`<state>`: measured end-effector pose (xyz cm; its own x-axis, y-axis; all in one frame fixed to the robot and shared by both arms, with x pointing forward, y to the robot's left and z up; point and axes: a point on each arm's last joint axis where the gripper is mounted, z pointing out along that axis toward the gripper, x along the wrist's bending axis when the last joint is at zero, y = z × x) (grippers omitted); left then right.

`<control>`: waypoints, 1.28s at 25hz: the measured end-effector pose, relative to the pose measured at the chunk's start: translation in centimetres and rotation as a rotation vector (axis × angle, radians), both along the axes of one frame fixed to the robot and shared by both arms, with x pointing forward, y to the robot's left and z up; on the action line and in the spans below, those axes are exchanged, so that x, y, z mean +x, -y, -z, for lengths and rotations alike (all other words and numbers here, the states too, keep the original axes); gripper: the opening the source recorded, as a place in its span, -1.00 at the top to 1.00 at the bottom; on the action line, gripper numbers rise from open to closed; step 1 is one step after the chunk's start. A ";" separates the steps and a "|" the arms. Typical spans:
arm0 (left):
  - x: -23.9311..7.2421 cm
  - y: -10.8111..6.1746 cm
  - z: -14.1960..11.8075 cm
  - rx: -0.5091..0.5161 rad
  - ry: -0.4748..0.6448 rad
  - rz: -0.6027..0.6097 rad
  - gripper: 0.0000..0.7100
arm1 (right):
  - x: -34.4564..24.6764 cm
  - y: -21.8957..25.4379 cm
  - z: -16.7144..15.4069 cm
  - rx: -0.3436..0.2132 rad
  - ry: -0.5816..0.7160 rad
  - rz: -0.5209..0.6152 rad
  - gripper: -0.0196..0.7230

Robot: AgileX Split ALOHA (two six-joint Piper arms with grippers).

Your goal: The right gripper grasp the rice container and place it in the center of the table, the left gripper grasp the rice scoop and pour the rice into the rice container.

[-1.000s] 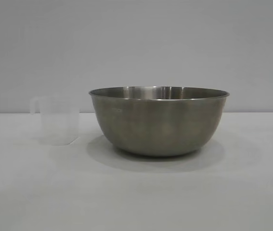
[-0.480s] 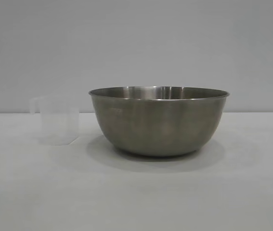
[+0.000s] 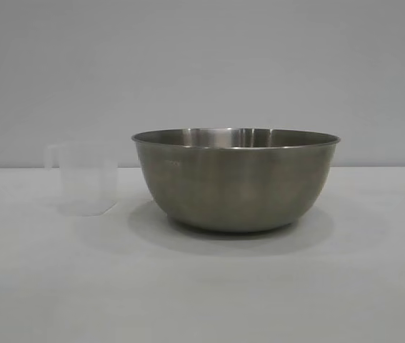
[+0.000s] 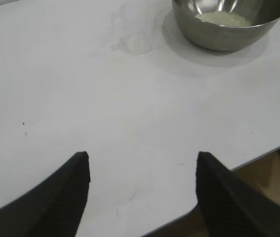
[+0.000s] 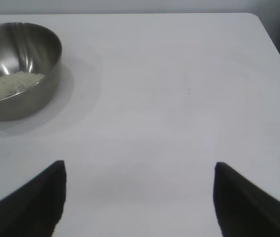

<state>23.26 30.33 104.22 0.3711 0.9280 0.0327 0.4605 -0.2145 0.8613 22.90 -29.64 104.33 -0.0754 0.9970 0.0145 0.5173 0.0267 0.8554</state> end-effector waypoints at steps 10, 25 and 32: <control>0.0 0.1 0.0 0.000 0.000 -0.178 -0.18 | 0.0 0.0 0.0 0.000 0.000 0.000 -0.46; -0.1 0.3 0.0 -0.002 0.002 -0.403 -0.18 | 0.0 0.0 0.0 0.000 0.000 0.000 -0.46; -0.1 0.3 0.0 -0.002 0.002 -0.400 -0.18 | 0.0 0.0 0.0 0.000 0.000 0.000 -0.46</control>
<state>23.15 30.04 104.22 -0.0194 0.9993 0.0313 0.5061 -0.0172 0.8623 22.90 -29.64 104.33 -0.0754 0.9970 0.0145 0.5173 0.0267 0.8554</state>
